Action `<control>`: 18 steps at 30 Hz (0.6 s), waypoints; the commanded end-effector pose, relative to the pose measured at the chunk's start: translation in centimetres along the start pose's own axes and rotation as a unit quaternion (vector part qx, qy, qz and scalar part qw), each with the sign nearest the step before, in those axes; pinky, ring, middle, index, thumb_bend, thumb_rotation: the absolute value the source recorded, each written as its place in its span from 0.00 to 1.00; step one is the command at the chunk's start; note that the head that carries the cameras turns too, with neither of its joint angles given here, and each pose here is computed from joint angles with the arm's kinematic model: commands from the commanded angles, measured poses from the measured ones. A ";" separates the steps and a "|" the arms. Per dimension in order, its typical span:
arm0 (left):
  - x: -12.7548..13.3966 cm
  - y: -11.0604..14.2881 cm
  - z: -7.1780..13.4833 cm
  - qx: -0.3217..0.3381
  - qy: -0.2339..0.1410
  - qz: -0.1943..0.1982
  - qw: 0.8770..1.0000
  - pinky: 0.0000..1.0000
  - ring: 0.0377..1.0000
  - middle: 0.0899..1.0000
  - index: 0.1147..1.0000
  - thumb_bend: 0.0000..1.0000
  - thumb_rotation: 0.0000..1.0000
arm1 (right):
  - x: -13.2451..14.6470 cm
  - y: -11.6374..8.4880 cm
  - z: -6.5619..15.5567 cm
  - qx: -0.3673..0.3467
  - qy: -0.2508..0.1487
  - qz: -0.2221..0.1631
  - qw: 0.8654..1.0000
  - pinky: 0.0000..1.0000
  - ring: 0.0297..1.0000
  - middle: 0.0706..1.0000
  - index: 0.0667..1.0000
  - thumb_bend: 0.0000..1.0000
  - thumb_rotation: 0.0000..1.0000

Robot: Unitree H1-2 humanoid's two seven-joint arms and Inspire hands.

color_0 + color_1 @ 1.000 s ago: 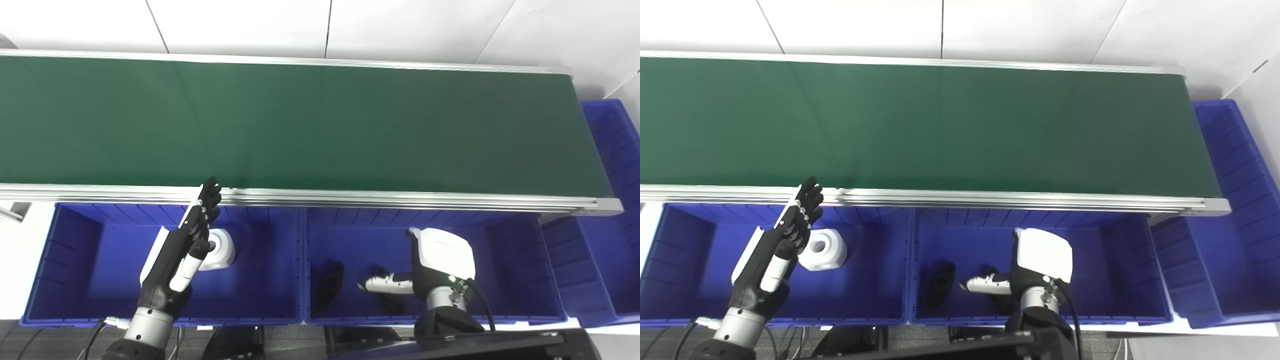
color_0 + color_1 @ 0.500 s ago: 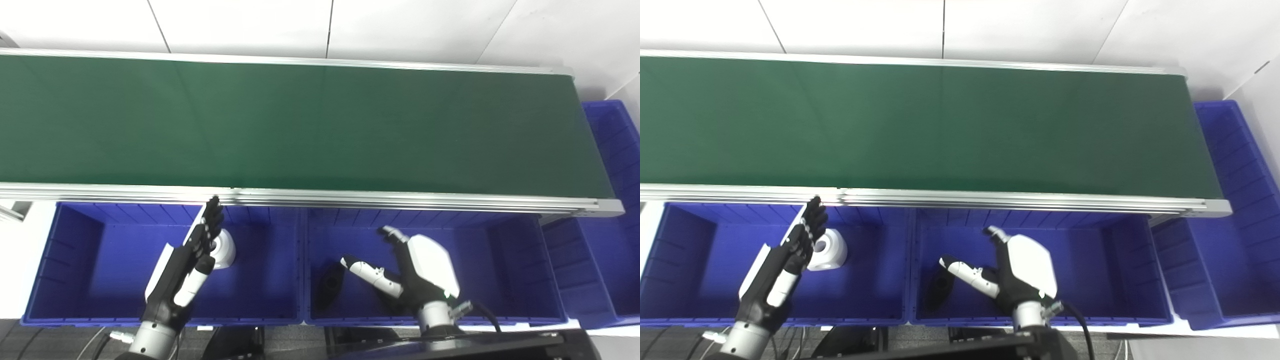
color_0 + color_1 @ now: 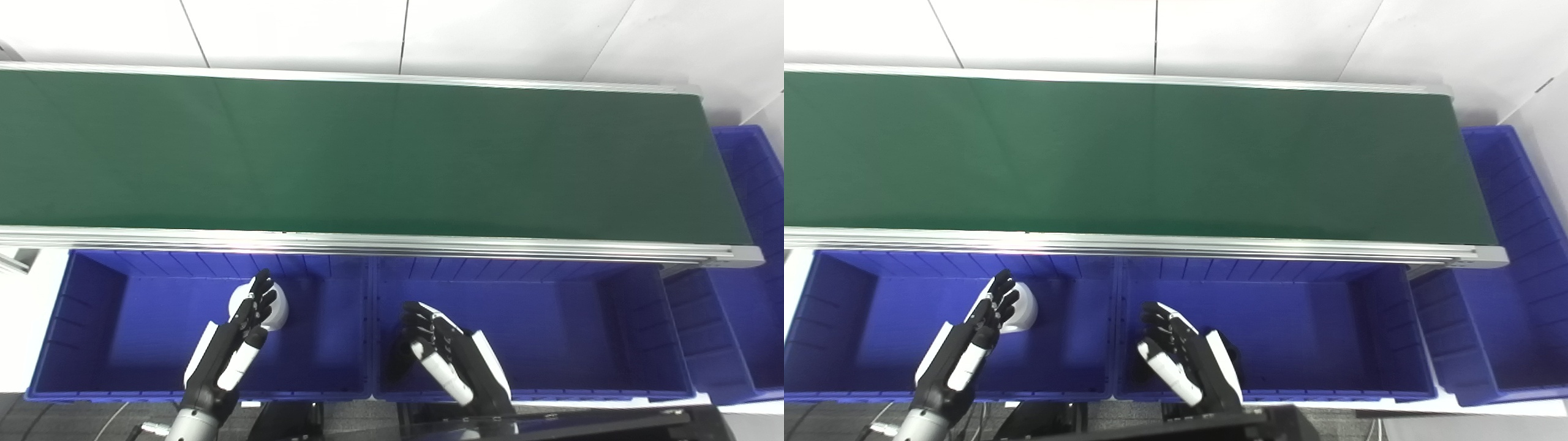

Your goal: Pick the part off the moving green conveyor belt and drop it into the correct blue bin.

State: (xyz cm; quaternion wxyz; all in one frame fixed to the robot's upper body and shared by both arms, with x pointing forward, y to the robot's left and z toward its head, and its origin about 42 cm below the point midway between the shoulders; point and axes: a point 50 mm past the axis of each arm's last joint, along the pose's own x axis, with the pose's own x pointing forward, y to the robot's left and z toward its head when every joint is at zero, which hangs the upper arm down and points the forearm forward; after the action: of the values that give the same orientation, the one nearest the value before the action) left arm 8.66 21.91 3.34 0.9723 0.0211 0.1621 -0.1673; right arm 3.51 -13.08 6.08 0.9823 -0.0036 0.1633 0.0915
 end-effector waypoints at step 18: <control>0.5 -0.7 1.4 0.028 -0.102 -0.009 0.994 0.99 0.99 1.00 1.00 0.84 0.89 | 1.2 1.6 0.1 -0.043 -0.153 -0.114 0.981 0.85 0.89 0.94 0.95 0.85 0.99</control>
State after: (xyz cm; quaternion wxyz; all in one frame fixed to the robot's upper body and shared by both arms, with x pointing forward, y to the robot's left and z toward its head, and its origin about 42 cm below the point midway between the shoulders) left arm 9.22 21.02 3.91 0.9788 0.0257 0.0901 -0.1820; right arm 3.96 -13.32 4.96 0.9967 -0.0674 0.0441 0.0019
